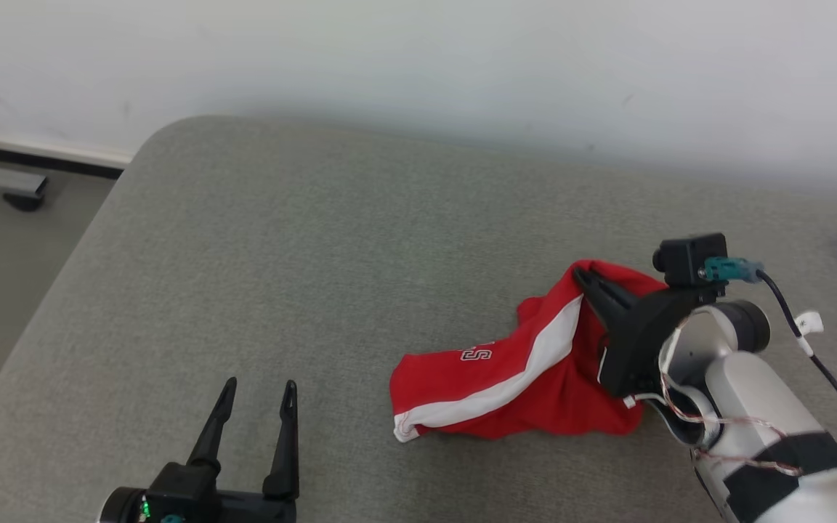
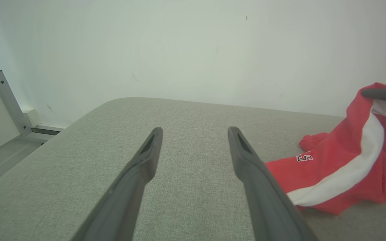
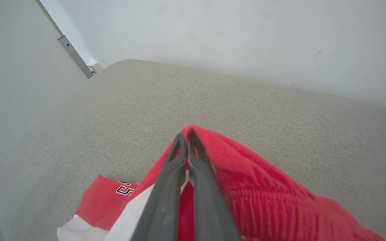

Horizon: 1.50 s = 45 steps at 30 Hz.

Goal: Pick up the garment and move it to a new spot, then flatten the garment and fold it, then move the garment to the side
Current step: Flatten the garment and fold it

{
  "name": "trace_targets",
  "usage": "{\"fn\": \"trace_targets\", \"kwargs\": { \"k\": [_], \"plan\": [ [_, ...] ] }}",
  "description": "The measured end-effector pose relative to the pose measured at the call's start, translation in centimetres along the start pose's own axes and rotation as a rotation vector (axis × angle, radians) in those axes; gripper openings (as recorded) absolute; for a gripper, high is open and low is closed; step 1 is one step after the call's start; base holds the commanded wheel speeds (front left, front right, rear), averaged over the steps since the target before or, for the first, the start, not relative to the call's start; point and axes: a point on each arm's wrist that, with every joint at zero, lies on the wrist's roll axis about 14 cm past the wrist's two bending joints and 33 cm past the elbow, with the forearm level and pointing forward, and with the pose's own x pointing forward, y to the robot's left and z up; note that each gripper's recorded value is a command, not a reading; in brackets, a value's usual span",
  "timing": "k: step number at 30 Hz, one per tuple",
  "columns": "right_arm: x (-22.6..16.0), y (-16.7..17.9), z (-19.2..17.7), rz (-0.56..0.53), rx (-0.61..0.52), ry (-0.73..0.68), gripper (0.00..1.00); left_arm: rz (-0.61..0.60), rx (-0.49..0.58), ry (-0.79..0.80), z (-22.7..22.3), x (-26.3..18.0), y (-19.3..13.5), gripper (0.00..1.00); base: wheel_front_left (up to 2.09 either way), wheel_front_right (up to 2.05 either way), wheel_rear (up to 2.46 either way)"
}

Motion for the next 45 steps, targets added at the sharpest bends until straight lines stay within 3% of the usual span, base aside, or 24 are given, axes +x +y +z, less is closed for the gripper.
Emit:
{"fn": "trace_targets", "kwargs": {
  "k": [7,8,9,10,17,24,34,45],
  "plan": [
    [4.5,-1.0,-1.9,-0.02,-0.005,0.066,0.0,0.029,-0.001,0.024,-0.6,-0.2,0.6,1.0,0.0,0.0,0.0],
    [4.9,-1.0,-2.1,-0.021,-0.012,0.067,0.07,0.033,-0.002,0.026,-0.6,-0.2,0.8,1.0,0.0,0.0,0.0],
    [5.3,-1.1,-2.3,-0.023,-0.015,0.066,0.37,0.038,0.0,0.029,-0.7,-0.1,0.9,1.0,0.0,0.0,0.0],
    [5.7,-1.0,-2.5,-0.02,-0.022,0.065,1.0,0.042,0.002,0.031,-0.7,-0.1,1.0,1.0,0.0,0.0,0.0],
    [5.6,1.1,-1.1,0.045,-0.051,-0.051,1.0,0.041,0.008,0.04,-1.1,0.1,0.9,1.0,0.0,0.0,0.0],
    [2.1,-1.8,0.4,0.004,-0.068,-0.145,1.0,0.01,0.005,0.029,-0.9,0.4,0.0,1.0,0.0,0.0,0.0],
    [-2.8,-6.4,0.3,-0.095,-0.108,-0.132,1.0,-0.103,-0.028,0.078,-2.7,0.8,-3.3,1.0,0.0,0.0,0.0],
    [-1.1,-4.8,-1.5,-0.047,-0.15,-0.022,1.0,-0.204,-0.099,0.281,-8.4,-0.9,-6.5,1.0,0.0,0.0,0.0]
  ]
}}
